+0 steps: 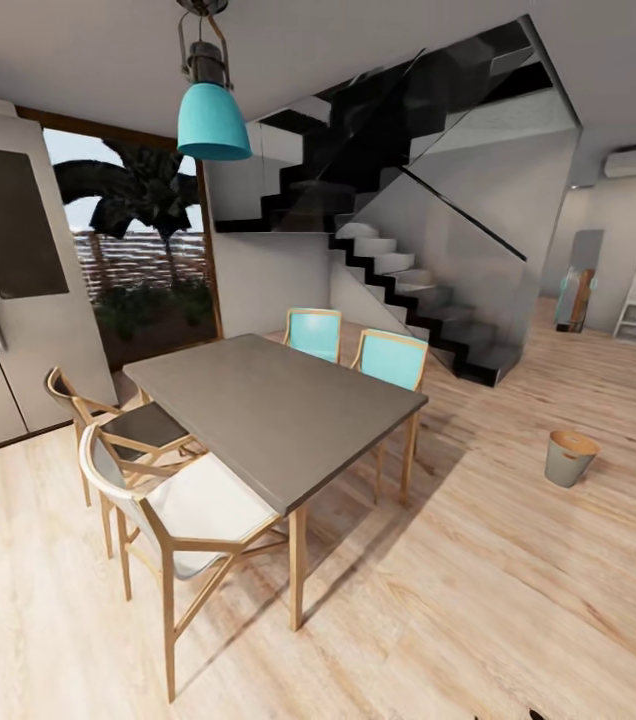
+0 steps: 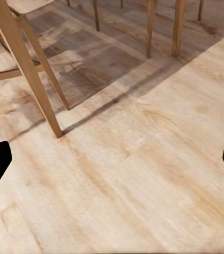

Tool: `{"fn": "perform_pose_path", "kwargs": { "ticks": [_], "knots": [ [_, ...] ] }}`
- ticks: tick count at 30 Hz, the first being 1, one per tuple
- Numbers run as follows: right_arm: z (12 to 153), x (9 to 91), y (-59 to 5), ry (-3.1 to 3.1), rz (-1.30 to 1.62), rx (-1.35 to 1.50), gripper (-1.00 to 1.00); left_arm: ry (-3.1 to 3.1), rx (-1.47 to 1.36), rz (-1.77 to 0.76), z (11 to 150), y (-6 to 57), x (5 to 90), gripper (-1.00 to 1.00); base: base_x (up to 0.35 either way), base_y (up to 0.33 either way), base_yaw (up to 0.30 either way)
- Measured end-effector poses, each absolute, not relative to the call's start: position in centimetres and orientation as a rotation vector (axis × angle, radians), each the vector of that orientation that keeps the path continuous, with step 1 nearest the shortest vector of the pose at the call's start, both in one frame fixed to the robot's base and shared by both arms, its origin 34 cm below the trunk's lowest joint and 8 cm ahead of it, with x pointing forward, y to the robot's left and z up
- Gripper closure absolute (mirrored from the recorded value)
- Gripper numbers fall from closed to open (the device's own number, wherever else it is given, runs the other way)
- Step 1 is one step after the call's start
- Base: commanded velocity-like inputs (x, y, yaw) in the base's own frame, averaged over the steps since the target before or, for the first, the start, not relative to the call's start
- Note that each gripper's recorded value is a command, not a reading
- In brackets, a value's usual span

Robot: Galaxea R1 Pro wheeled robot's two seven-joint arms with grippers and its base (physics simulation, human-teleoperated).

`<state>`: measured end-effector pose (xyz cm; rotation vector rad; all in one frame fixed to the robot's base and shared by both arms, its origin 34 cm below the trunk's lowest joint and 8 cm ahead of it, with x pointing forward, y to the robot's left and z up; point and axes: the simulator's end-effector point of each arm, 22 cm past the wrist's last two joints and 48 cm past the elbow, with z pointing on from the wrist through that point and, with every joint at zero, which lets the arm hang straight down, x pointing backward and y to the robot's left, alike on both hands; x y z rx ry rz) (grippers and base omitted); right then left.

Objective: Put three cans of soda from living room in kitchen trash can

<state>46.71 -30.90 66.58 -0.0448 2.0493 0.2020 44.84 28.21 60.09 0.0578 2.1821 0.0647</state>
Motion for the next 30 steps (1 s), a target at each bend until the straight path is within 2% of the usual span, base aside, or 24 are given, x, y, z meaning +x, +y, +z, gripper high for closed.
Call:
{"fn": "perform_pose_path", "kwargs": {
  "ticks": [19, 30],
  "knots": [
    [66.92, 46.84, -31.24, 2.037, 0.193, -0.043, -1.00, 2.170, 0.059, 0.065, 60.38, 28.19, 45.04, -1.00, 0.000, -0.005, -0.248],
    [66.96, 46.87, -31.19, 2.036, 0.193, -0.044, -1.00, 2.168, 0.065, 0.063, 60.46, 28.12, 45.10, -1.00, 0.032, -0.210, -0.127]
  ]
}}
